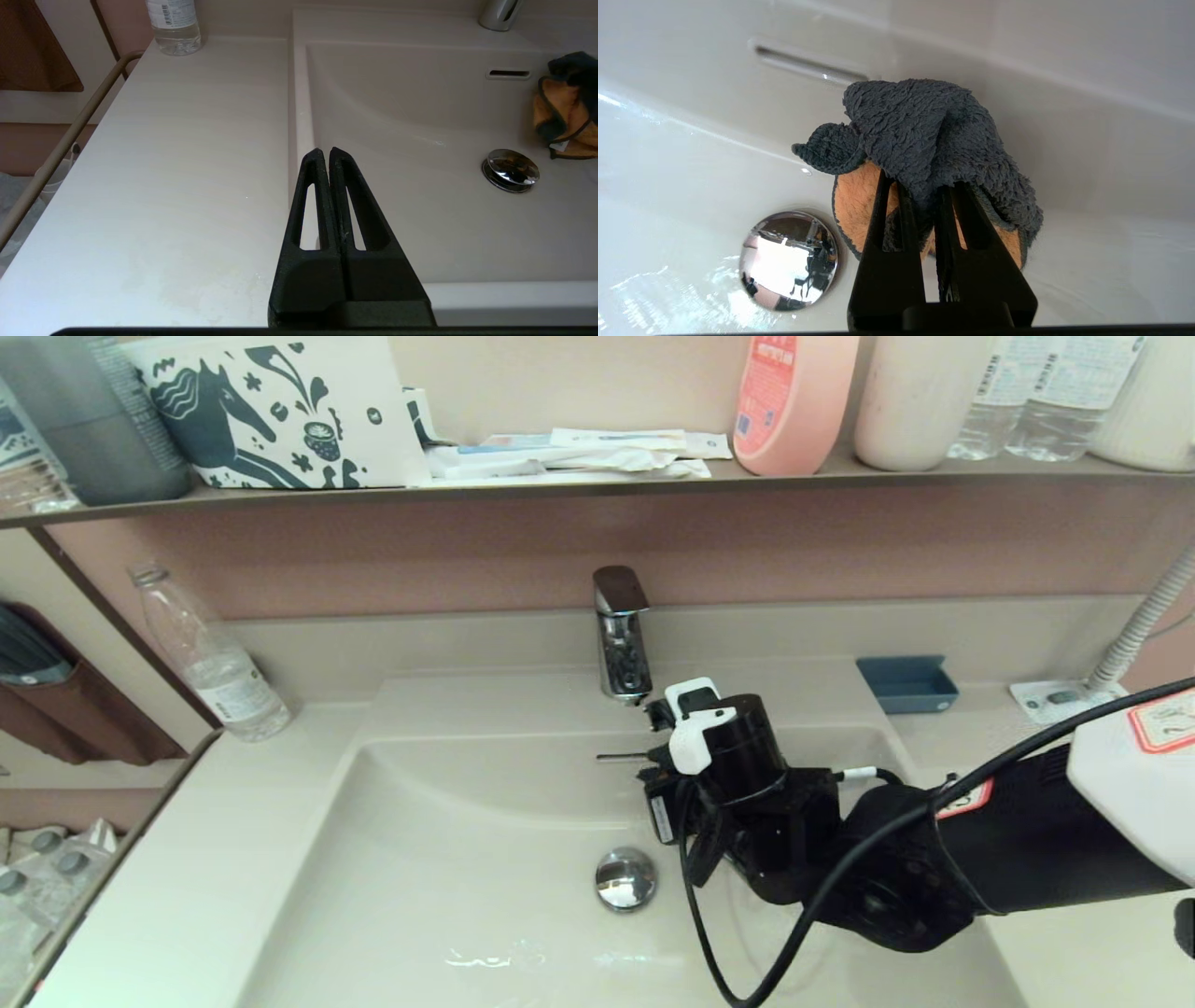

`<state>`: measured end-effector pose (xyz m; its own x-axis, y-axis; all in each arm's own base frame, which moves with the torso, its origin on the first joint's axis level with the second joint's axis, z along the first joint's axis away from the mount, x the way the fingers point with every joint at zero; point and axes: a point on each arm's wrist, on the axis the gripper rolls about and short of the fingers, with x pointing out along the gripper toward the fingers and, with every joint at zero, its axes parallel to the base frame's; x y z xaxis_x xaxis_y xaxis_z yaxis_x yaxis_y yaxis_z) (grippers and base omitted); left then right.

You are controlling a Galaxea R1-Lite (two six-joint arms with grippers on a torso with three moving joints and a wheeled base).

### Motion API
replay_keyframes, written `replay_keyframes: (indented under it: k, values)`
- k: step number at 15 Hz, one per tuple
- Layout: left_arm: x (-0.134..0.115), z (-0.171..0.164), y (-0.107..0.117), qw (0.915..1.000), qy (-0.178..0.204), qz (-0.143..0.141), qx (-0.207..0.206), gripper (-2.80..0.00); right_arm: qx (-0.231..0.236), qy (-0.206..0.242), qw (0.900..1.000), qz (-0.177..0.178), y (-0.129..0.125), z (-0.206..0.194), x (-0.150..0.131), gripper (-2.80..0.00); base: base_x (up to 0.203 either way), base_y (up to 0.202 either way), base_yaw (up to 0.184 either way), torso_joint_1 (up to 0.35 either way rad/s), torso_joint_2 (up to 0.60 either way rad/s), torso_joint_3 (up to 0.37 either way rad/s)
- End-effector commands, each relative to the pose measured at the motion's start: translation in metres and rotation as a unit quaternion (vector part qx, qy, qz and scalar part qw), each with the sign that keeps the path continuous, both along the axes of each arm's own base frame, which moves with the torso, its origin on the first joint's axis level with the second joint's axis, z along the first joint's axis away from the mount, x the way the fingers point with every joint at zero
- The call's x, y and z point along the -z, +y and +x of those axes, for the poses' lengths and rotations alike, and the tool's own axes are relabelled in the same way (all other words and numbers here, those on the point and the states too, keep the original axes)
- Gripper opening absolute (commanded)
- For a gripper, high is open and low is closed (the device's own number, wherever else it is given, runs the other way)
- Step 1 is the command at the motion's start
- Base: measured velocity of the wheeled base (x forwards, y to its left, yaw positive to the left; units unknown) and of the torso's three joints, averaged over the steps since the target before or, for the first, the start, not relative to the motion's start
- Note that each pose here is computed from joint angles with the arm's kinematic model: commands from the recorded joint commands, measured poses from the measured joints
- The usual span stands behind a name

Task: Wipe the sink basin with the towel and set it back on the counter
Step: Wipe the sink

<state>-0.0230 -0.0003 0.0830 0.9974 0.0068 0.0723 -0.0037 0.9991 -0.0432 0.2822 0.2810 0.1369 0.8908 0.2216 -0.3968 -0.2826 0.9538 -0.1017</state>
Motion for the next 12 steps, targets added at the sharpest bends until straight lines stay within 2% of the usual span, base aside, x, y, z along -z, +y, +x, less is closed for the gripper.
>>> replay_keyframes:
  k: [1,5,9,12]
  values:
    - [0.0,0.0,0.0,1.0,0.0,0.0,0.0,-2.8,0.003,0.006,1.0,-0.007,0.004,0.005,0.011,-2.8,0.0,0.0,0.0,0.0,0.0,0.0]
    - [0.0,0.0,0.0,1.0,-0.001,0.0,0.0,-2.8,0.045,-0.003,0.999,0.003,-0.023,0.027,0.001,-2.8,0.0,0.0,0.0,0.0,0.0,0.0]
    - [0.0,0.0,0.0,1.0,-0.001,0.0,0.0,-2.8,0.1,-0.003,0.995,0.004,-0.064,0.05,-0.003,-2.8,0.0,0.0,0.0,0.0,0.0,0.0]
    - [0.0,0.0,0.0,1.0,0.0,0.0,0.0,-2.8,0.13,-0.005,0.991,0.007,-0.094,0.052,-0.014,-2.8,0.0,0.0,0.0,0.0,0.0,0.0]
